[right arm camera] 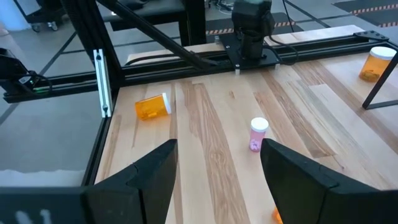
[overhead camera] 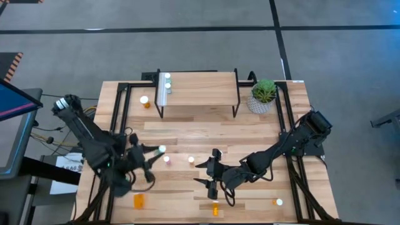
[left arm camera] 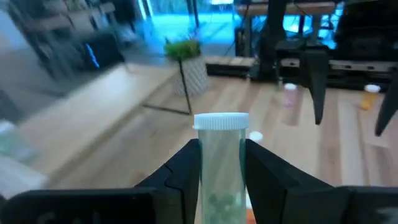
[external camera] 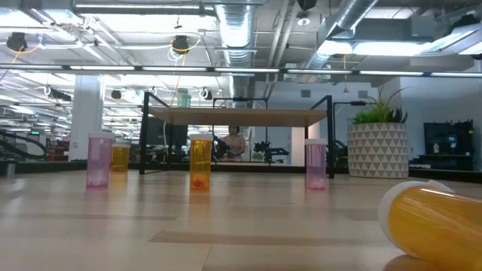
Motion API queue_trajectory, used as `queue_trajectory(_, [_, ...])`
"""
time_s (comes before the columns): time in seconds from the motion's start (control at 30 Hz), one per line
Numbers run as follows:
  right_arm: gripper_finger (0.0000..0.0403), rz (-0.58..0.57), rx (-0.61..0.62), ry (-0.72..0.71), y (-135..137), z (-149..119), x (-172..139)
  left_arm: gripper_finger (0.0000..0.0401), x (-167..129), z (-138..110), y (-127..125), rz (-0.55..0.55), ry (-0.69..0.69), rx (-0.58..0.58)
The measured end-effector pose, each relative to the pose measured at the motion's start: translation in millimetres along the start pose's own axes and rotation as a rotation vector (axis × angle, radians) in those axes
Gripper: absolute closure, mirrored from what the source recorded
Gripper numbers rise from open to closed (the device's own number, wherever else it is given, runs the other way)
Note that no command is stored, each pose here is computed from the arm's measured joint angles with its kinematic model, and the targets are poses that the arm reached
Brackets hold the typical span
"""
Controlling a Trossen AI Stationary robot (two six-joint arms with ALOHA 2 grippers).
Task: Pick and place medicine bottles onto shelf by color
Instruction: Put the blue pill bottle on the shelf aligned with the other blue pill bottles
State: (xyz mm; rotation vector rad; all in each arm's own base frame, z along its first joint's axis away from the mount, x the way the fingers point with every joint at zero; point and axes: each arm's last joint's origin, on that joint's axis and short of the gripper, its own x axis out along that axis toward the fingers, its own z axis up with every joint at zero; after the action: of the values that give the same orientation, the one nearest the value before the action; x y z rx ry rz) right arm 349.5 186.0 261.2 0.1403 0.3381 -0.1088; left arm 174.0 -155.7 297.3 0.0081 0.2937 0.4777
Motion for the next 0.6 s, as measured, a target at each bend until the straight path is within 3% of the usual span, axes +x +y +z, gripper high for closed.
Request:
queue_trajectory(0.17, [0.0148, -0.001, 0.0, -0.002, -0.3, 0.3, 0.2, 0.0308, 24.6, 7.9, -5.7, -0.23, 0.081, -0.01])
queue_trajectory(0.3, [0.0148, 0.001, 0.003, -0.006, -0.2, 0.7, 0.2, 0.0308, 40.0, 15.6, -12.7, -0.4, -0.023, 0.04])
queue_trajectory(0.4, [0.0148, 0.006, 0.008, -0.004, 1.6, 0.0, -0.9, 0.0308, 55.9, 14.6, -1.6, -0.344, -0.066, 0.084])
queue_trajectory(0.5, [0.0148, 0.016, 0.004, -0.001, 5.4, -1.6, -3.4, 0.0308, 72.4, 11.4, 21.1, -0.214, -0.087, 0.052])
queue_trajectory(0.6, [0.0148, 0.021, -0.003, 0.001, 7.1, -2.4, -4.5, 0.0308, 84.7, 2.1, 43.2, -0.167, -0.14, 0.046])
